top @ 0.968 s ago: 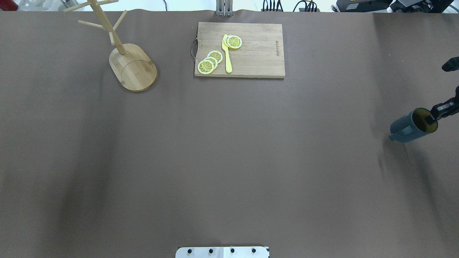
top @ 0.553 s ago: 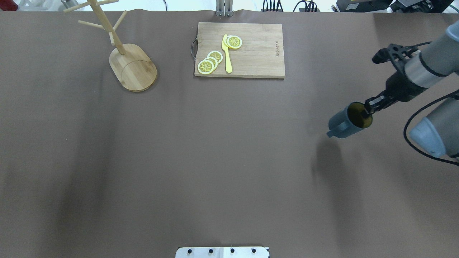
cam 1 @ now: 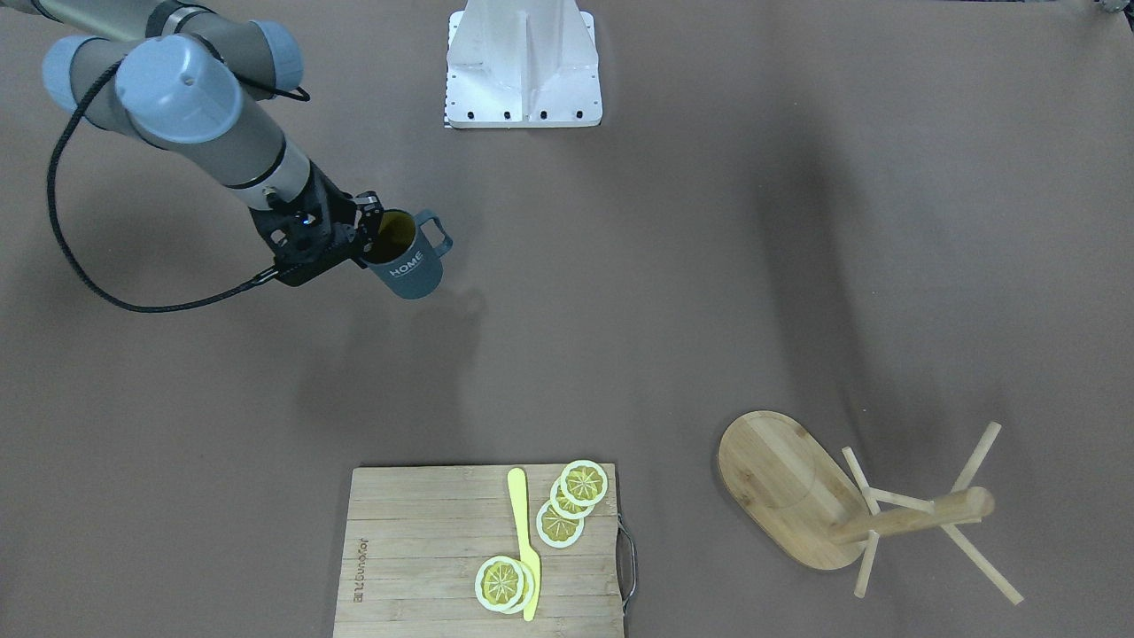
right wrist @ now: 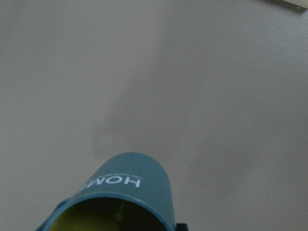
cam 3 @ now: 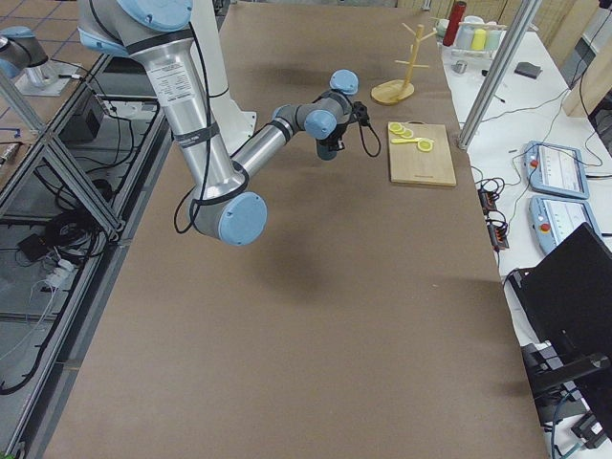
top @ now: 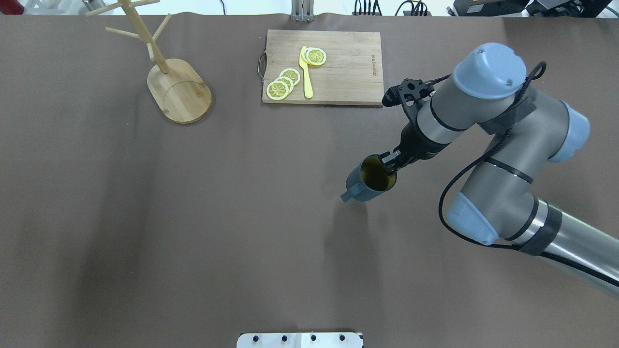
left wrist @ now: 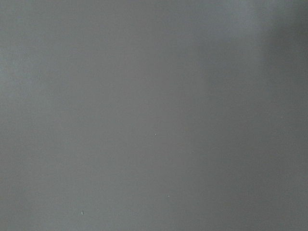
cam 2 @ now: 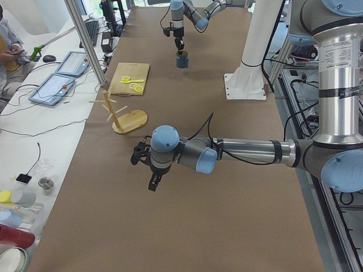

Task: Hang cup on storage rack
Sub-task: 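Carry the teal mug with the right gripper toward the table center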

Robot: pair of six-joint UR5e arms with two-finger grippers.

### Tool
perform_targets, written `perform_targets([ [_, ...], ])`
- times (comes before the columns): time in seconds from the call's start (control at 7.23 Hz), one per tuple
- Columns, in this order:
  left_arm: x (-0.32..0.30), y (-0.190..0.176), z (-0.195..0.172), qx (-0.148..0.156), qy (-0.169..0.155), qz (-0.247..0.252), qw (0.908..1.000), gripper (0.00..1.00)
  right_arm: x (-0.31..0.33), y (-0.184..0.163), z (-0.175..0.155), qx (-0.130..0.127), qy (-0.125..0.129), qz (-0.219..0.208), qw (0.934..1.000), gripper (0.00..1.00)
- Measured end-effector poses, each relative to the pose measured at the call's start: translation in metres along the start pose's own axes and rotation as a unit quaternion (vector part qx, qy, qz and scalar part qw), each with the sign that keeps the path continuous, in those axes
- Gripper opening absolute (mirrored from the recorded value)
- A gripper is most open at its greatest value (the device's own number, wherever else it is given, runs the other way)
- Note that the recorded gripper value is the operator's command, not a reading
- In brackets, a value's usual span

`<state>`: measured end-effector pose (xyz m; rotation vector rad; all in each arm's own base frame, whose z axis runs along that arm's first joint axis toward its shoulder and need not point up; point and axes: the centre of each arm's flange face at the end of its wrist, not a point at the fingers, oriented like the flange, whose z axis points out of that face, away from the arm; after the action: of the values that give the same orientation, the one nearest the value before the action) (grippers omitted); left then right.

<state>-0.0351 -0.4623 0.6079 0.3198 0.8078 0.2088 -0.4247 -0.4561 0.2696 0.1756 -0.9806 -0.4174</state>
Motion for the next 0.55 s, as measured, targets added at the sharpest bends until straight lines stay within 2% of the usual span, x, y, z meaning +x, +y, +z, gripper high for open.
perform_targets([
  [0.28,0.014,-0.001,0.009,0.020,0.007,0.044,0.9988,0.98,-0.050,-0.012,0.025,0.007,0.007,-0.015,0.9998,0.00],
  [0.55,0.024,0.003,0.016,0.029,0.018,0.066,0.9972,0.98,-0.074,-0.023,0.042,0.008,0.014,-0.024,0.9996,0.00],
])
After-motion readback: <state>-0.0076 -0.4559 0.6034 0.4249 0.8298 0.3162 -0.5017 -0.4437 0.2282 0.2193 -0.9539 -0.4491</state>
